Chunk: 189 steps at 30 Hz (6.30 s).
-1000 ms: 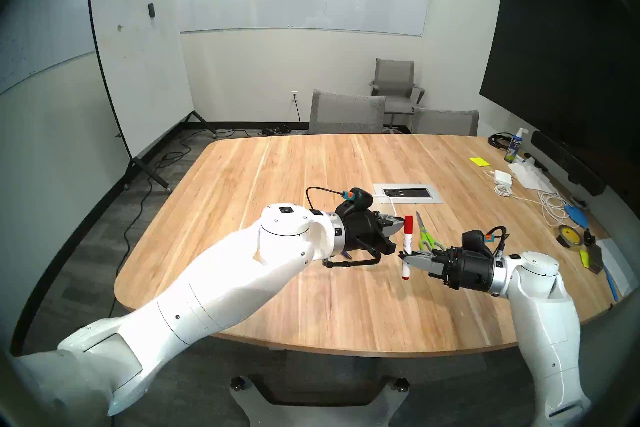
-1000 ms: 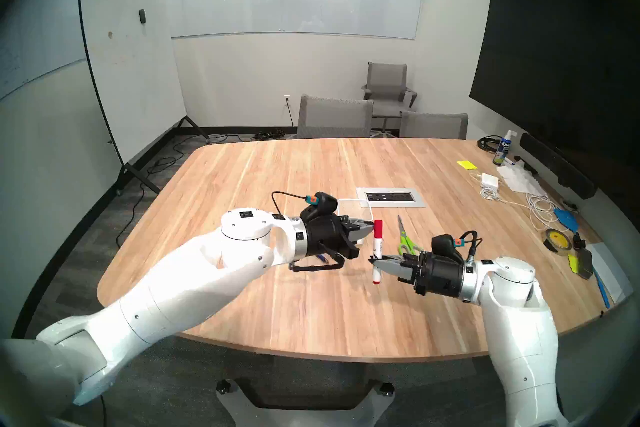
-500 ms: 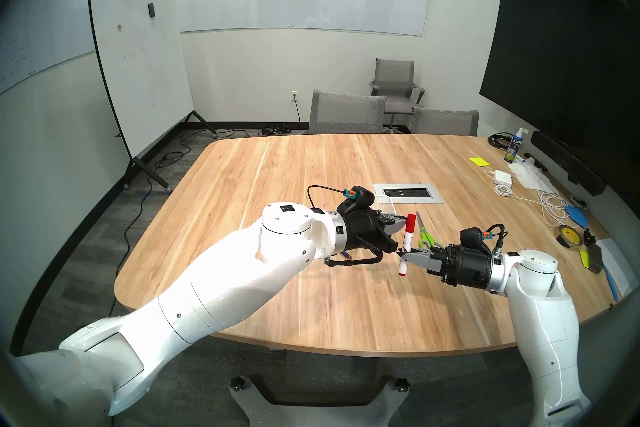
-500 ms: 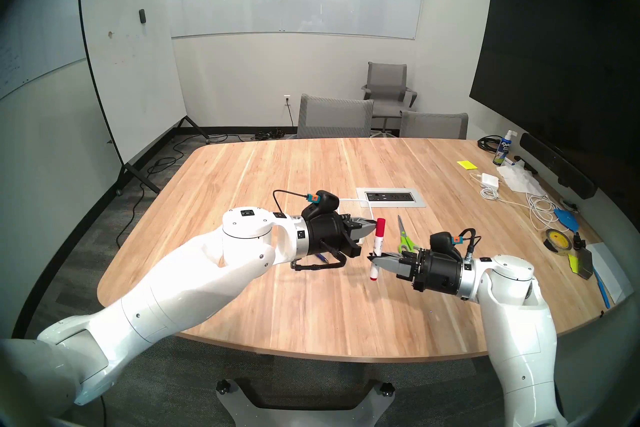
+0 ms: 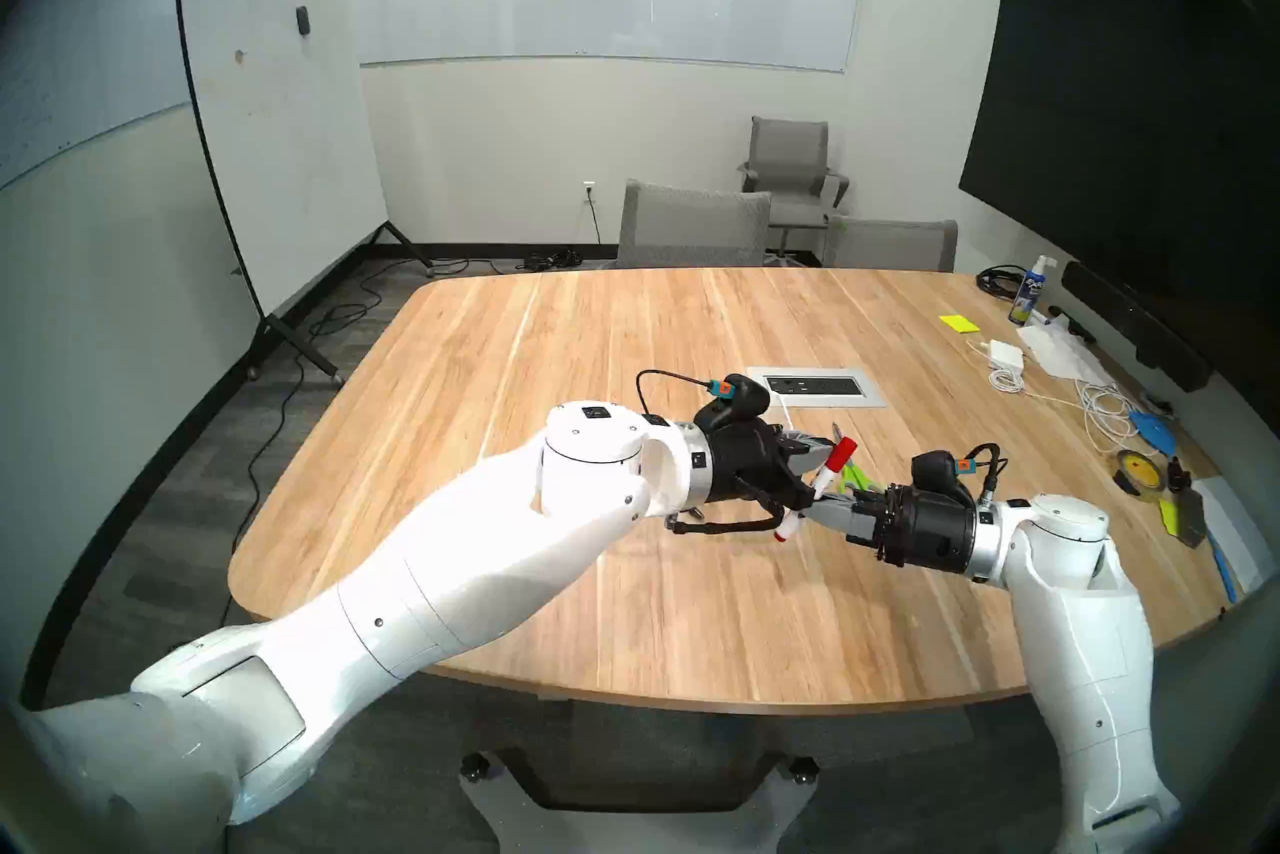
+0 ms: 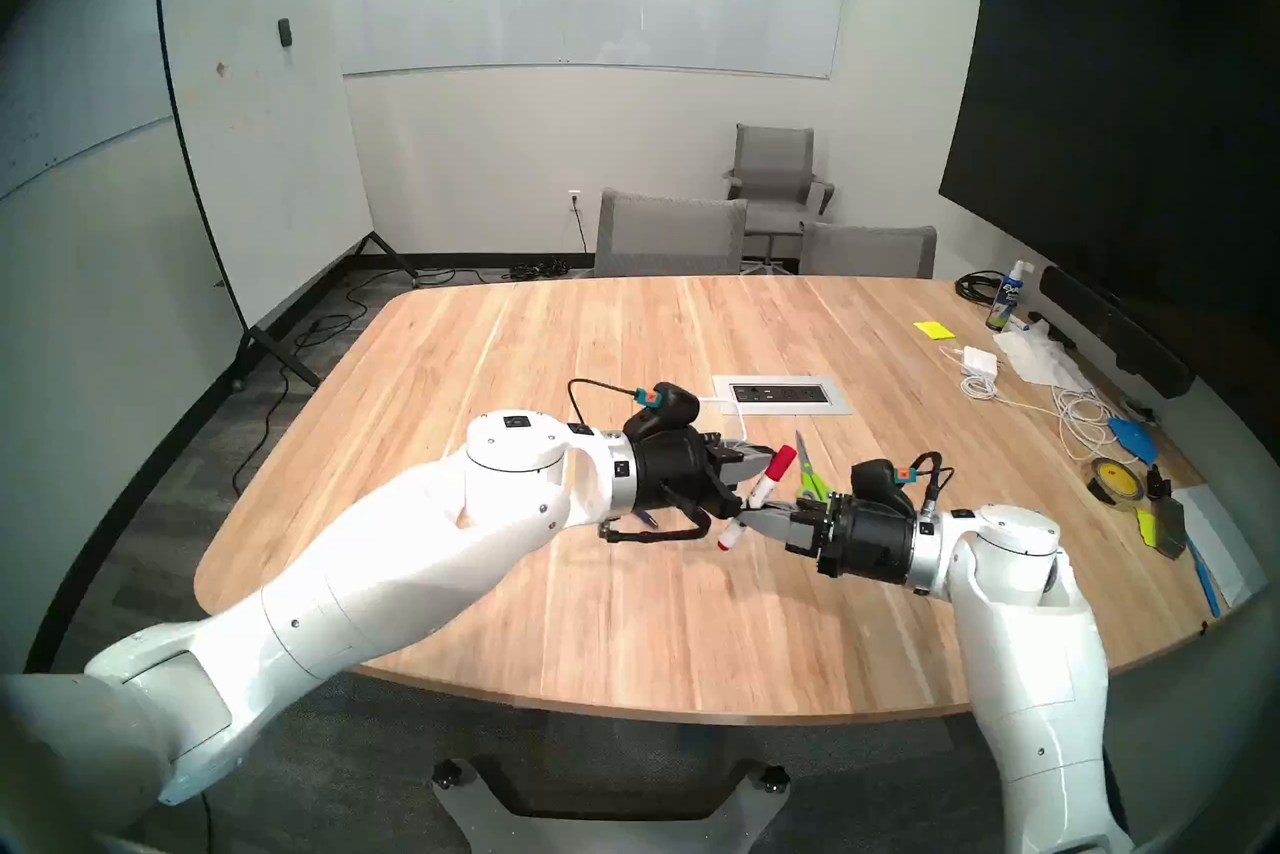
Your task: Place the pen, the marker, and the scissors into the pen holder
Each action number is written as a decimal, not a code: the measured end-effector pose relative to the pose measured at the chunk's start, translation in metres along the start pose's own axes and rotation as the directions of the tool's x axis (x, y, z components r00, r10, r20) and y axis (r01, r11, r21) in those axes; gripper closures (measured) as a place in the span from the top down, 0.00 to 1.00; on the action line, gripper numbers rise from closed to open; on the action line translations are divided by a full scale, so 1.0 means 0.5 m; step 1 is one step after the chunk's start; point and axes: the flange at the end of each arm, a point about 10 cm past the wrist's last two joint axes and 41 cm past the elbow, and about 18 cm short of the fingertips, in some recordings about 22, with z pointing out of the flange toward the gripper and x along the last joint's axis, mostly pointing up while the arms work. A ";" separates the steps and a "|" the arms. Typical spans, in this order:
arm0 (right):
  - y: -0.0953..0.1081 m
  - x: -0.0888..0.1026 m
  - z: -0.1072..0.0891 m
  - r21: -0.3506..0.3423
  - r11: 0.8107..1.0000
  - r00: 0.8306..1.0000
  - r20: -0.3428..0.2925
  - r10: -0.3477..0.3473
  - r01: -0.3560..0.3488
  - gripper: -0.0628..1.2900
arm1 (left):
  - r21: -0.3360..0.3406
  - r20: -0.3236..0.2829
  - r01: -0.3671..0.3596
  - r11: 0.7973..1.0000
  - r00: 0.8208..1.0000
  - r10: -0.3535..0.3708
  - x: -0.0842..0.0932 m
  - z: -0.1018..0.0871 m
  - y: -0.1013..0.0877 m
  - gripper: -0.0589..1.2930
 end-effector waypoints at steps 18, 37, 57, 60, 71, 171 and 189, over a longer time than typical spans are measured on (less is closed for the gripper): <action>0.007 0.004 0.001 -0.011 1.000 1.000 -0.001 -0.028 0.028 0.09 | 0.022 -0.024 0.000 1.000 1.000 0.001 0.003 -0.012 0.001 0.03; 0.026 0.014 -0.024 -0.046 0.997 0.999 0.001 -0.055 0.055 0.09 | -0.014 -0.003 -0.079 0.997 0.997 0.079 -0.016 -0.077 0.021 0.04; 0.015 0.008 -0.048 0.012 0.997 0.996 0.043 -0.079 0.078 0.09 | -0.080 0.021 -0.120 0.990 0.992 0.122 -0.026 -0.078 0.016 0.85; 0.012 0.002 -0.046 0.025 0.996 0.994 0.061 -0.085 0.084 0.09 | -0.095 0.024 -0.125 0.988 0.991 0.128 -0.027 -0.074 0.020 0.85; 0.002 -0.010 -0.037 0.064 0.993 0.989 0.098 -0.106 0.100 0.09 | -0.134 0.036 -0.135 0.982 0.989 0.141 -0.028 -0.055 0.026 0.75; -0.024 -0.010 -0.064 0.144 0.984 0.986 0.106 -0.125 0.109 0.95 | -0.170 0.073 -0.111 0.979 0.989 0.125 -0.043 0.008 0.022 0.19; -0.016 -0.013 -0.070 0.135 0.985 0.988 0.104 -0.118 0.104 0.95 | -0.032 0.070 -0.113 0.993 0.991 0.115 -0.030 -0.026 0.011 0.18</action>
